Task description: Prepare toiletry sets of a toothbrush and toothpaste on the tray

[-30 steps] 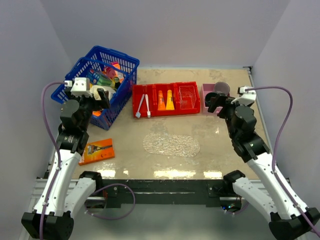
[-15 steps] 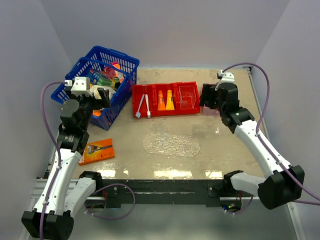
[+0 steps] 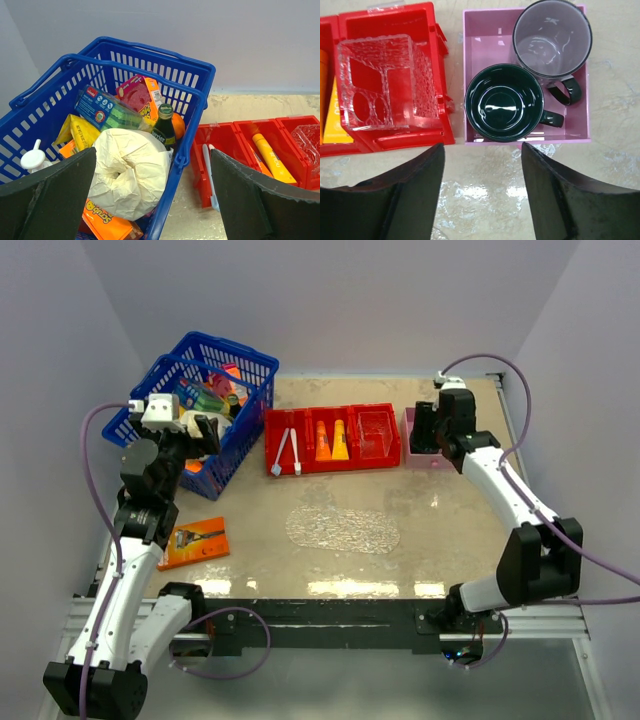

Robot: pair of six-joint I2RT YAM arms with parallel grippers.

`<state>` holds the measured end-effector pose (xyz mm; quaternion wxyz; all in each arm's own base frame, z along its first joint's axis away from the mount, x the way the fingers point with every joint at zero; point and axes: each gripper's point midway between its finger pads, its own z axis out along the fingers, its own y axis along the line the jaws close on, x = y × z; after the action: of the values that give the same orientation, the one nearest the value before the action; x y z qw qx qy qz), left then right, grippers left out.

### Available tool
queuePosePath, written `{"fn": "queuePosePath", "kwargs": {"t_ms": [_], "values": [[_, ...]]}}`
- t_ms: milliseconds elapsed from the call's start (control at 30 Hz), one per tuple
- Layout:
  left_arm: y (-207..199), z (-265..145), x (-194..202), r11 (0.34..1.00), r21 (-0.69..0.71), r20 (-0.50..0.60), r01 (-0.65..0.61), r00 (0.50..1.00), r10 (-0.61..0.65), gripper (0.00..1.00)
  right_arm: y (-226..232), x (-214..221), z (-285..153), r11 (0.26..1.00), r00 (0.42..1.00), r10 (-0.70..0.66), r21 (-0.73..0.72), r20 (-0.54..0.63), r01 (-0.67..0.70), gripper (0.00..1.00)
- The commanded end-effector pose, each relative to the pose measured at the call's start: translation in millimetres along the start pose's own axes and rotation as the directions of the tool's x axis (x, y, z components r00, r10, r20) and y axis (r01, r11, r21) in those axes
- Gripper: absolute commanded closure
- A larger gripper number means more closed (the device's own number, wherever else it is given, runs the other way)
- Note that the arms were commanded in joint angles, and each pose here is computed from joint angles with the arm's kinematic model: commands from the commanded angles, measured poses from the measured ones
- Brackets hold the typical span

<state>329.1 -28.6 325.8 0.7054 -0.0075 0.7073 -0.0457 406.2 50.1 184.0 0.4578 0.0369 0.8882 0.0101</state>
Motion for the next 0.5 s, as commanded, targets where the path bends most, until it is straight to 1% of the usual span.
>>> {"fn": "queuePosePath", "kwargs": {"t_ms": [0,133,167,233,333,400,467], "values": [[0.5,0.9,-11.3,1.0,-0.002,0.053,0.017,0.998,-0.017,0.0,3.9,-7.5,6.3,0.996,0.996,-0.085,-0.023,-0.018,0.085,0.36],[-0.6,0.7,-11.4,1.0,0.004,0.054,0.017,0.998,-0.017,0.0,-1.0,-1.6,15.5,0.993,0.992,-0.116,0.005,-0.049,0.116,0.36],[-0.9,0.7,-11.7,1.0,0.006,0.055,0.017,0.998,-0.017,0.0,-3.4,-1.7,15.4,0.992,0.991,-0.123,0.014,-0.054,0.124,0.39],[-1.8,0.5,-11.0,1.0,0.012,0.055,0.015,0.998,-0.016,0.0,-6.8,0.6,17.2,0.99,0.989,-0.132,0.03,-0.063,0.134,0.4],[-3.1,0.6,-10.9,1.0,0.02,0.056,0.013,0.998,-0.014,0.0,-3.2,5.0,21.8,0.988,0.985,-0.153,0.007,-0.074,0.154,0.43],[-4.4,0.2,-12.4,1.0,0.028,0.06,0.01,0.998,-0.011,0.0,1.8,6.6,25.1,0.985,0.982,-0.17,-0.016,-0.077,0.169,0.47],[-5.4,-0.1,-11.7,0.999,0.034,0.059,0.008,0.998,-0.01,0.0,5.6,5.2,26.7,0.984,0.981,-0.179,-0.021,-0.072,0.178,0.47]]}}
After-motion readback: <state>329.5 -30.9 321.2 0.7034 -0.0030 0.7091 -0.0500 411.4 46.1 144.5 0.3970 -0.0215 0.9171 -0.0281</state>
